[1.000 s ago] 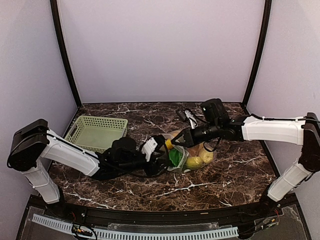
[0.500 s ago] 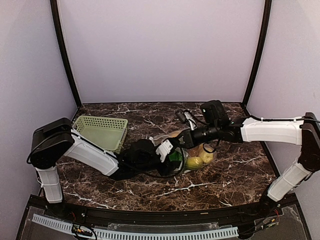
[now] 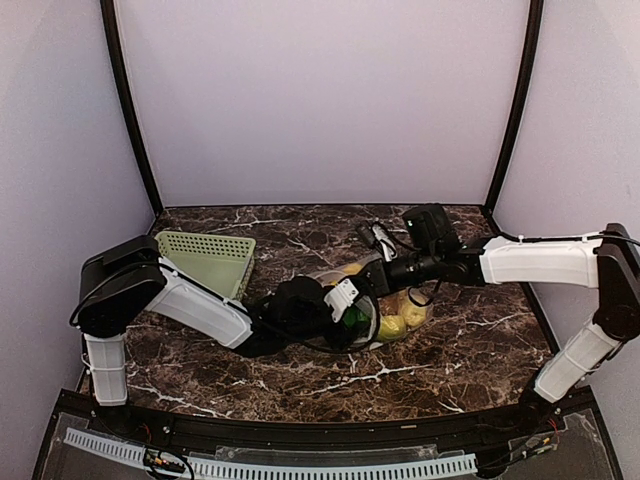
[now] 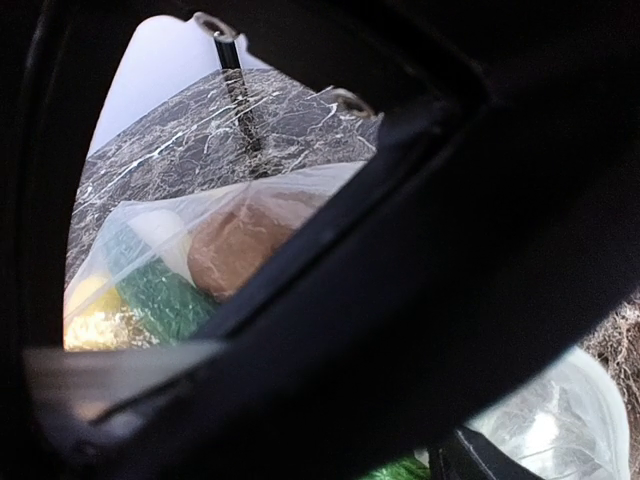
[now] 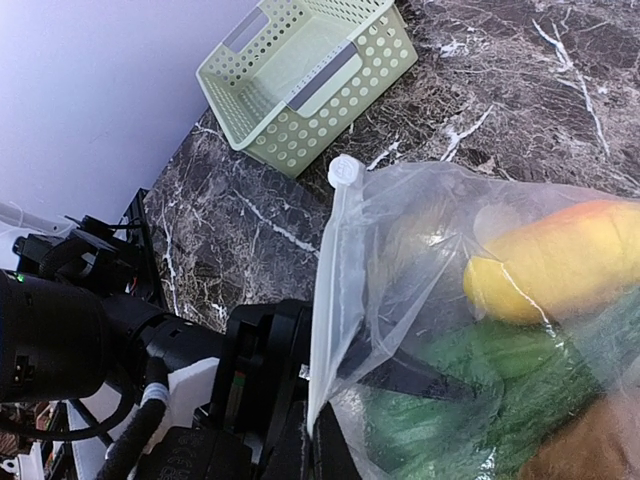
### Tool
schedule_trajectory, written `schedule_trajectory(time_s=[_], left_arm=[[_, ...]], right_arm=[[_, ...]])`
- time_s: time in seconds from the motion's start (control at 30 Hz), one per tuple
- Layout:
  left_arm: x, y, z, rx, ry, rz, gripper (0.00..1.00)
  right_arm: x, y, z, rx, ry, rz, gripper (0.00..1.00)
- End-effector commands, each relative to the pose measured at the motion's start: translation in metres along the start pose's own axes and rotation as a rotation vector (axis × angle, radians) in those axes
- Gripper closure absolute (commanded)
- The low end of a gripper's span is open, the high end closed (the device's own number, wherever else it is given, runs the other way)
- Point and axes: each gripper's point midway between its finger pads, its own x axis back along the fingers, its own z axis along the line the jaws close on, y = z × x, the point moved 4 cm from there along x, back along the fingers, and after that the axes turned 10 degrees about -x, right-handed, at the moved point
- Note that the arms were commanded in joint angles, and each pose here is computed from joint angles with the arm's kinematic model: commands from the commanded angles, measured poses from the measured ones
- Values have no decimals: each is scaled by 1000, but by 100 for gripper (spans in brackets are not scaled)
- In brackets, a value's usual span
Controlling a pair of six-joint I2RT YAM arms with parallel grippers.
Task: Open the zip-top bag and remove the fake food
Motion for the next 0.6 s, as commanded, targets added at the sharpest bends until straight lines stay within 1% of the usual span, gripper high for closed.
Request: schedule_trajectory(time_s=[0.0, 0.07, 0.13, 0.23, 0.27, 0.37, 0.47, 0.53, 0.57], left_arm=[[1, -1, -6, -25, -38, 2, 17], [6, 0, -13, -23, -71, -24, 8], [5, -3, -16, -30, -61, -9, 6], [0, -8, -13, -34, -26, 23, 6], [-2, -16, -11, -36, -2, 58, 6], [-6, -26, -2, -40, 72, 116, 6], [-2, -35, 10, -56, 166, 171, 6], [3, -38, 18, -66, 227, 195, 7], [6, -34, 22, -65, 249, 187, 8]], right_arm=[[-6, -1, 8, 15, 59, -1, 100], [-7, -1, 8, 12, 67, 3, 100], [-8, 0, 9, 12, 72, 1, 100], [-8, 1, 8, 12, 69, -3, 100], [-8, 1, 8, 11, 69, -1, 100], [-9, -1, 5, 6, 62, 1, 100], [-9, -3, 2, 3, 56, 6, 100], [-8, -5, 0, 1, 50, 7, 100], [-7, -5, -1, 0, 49, 7, 100]])
